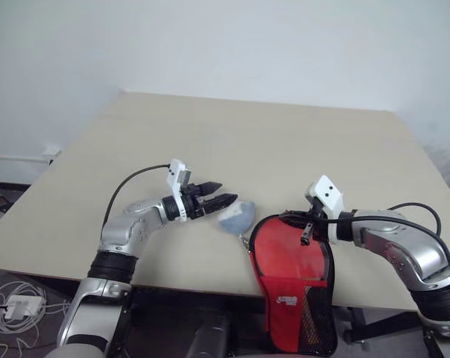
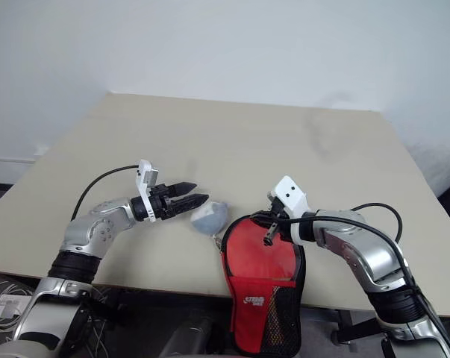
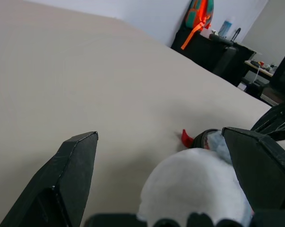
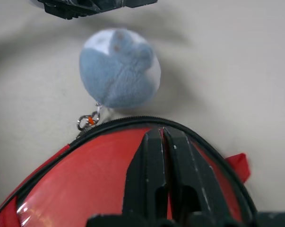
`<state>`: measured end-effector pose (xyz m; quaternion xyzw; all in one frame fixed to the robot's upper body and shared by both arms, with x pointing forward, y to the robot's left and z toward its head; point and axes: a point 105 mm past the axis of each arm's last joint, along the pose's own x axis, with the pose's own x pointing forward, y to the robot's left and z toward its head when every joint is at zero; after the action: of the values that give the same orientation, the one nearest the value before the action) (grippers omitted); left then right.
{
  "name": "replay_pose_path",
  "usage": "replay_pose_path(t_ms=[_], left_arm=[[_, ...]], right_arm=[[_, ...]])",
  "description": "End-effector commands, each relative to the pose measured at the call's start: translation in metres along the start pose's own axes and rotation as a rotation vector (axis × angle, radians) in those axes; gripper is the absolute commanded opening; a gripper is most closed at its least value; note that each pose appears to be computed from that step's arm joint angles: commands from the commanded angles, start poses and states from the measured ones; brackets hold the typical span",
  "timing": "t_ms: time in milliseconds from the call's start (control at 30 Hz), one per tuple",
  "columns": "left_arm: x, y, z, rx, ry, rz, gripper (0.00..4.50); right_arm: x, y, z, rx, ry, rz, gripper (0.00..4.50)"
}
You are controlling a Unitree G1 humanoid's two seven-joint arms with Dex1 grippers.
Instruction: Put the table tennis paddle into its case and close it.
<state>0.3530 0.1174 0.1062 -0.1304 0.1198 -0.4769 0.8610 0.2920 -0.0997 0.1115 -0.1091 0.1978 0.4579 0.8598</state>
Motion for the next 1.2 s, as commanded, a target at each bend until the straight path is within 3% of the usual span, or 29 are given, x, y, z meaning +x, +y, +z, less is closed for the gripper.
replay_pose_path(t_ms=[33, 500, 967, 1100, 1200], left_arm=[[0.006, -0.003, 0.008, 0.02, -0.032, -0.013, 4.5], [0.01, -0.027, -0.031, -0.055, 0.075, -0.089, 4.5], [0.006, -0.029, -0.039, -0.066, 0.105, -0.074, 4.5], [0.002, -0.028, -0.042, -0.079, 0.119, -0.067, 3.62], [0.0, -0.03, -0.045, -0.095, 0.125, -0.074, 2.67]], right_arm=[[0.004, -0.004, 0.009, -0.041, -0.031, -0.028, 0.05], [0.018, 0.017, -0.031, 0.0, 0.006, 0.029, 0.05], [0.016, 0.017, -0.051, 0.01, 0.035, 0.01, 0.05], [0.016, 0.016, -0.051, 0.01, 0.036, 0.005, 0.0], [0.015, 0.015, -0.051, 0.011, 0.036, 0.0, 0.0]])
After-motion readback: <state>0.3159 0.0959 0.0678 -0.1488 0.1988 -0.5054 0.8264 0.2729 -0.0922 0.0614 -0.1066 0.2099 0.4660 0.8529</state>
